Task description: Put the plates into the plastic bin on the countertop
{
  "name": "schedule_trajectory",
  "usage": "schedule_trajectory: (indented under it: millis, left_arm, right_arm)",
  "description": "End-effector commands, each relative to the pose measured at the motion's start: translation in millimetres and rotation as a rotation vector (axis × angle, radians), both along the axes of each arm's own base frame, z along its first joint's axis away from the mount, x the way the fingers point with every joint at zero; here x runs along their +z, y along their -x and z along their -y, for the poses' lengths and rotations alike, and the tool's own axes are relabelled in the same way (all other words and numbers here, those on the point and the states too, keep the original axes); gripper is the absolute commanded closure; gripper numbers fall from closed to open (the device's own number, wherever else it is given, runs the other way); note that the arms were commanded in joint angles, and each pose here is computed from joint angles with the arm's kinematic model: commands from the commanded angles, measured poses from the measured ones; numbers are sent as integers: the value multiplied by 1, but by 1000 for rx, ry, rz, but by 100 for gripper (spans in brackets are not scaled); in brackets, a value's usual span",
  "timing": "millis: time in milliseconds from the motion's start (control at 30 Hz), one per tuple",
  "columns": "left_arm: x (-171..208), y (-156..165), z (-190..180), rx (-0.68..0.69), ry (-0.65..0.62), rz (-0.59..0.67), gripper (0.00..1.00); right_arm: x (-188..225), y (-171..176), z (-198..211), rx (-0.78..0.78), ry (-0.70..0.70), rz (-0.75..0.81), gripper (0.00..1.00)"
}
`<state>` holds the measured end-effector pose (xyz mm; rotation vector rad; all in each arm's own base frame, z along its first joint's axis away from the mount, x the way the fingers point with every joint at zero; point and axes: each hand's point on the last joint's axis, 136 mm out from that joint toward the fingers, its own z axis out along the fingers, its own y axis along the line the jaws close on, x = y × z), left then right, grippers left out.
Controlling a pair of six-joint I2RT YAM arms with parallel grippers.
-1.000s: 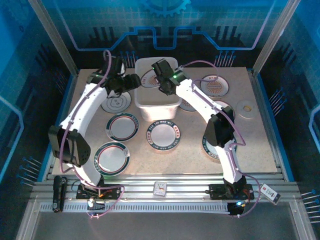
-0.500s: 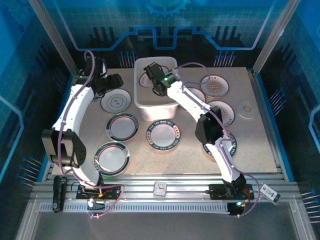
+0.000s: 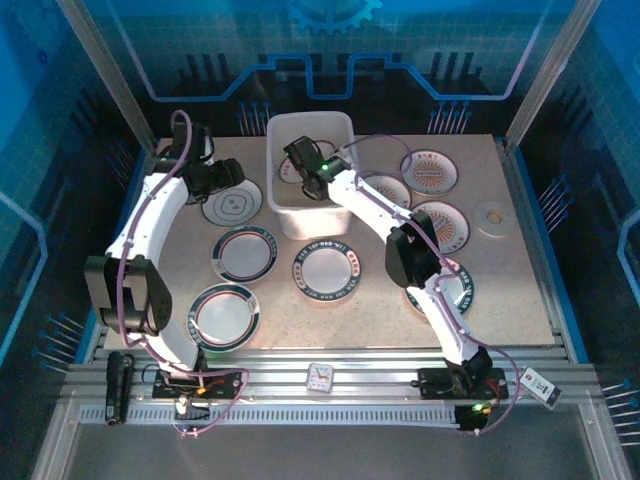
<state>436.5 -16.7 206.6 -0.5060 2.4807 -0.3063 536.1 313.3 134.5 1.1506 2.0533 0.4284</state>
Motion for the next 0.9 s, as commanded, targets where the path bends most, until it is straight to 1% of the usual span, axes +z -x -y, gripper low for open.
schedule_trajectory:
  millis: [0,133,233,400,567,633,733,833,867]
  left_arm:
    - [4,8,-5,-10,-13,9,25]
    - [0,10,-5,-9,-13,0,25]
    - [-4,11,-6,-7,-15,-14,25]
    - [-8,13,-6,-5,-15,-24,25]
    - [-11,13,-6,-3,-14,-34,25]
    - [-12,14,-6,-2,-16,-39,25]
    - [-12,15,-7,-2,-22,-40,25]
    - [-10,16,-9,2,-25,-38,25]
    - [-10,16,-9,2,-27,-37,25]
  right_arm:
    - [-10,-12,-12,-6,-14,58,100]
    - [-21,-13,-11,3,14,48,100]
    - [-31,-11,-8,1,36,25,97]
    - [-42,-6,-3,-6,66,-5,87]
    - [-42,-7,-1,0,90,3,71]
    - [-38,-7,-1,12,98,4,49]
    - [-23,-8,-6,61,108,25,25]
    - [-2,-8,-7,102,127,55,12]
    - [4,-8,-5,111,139,59,10]
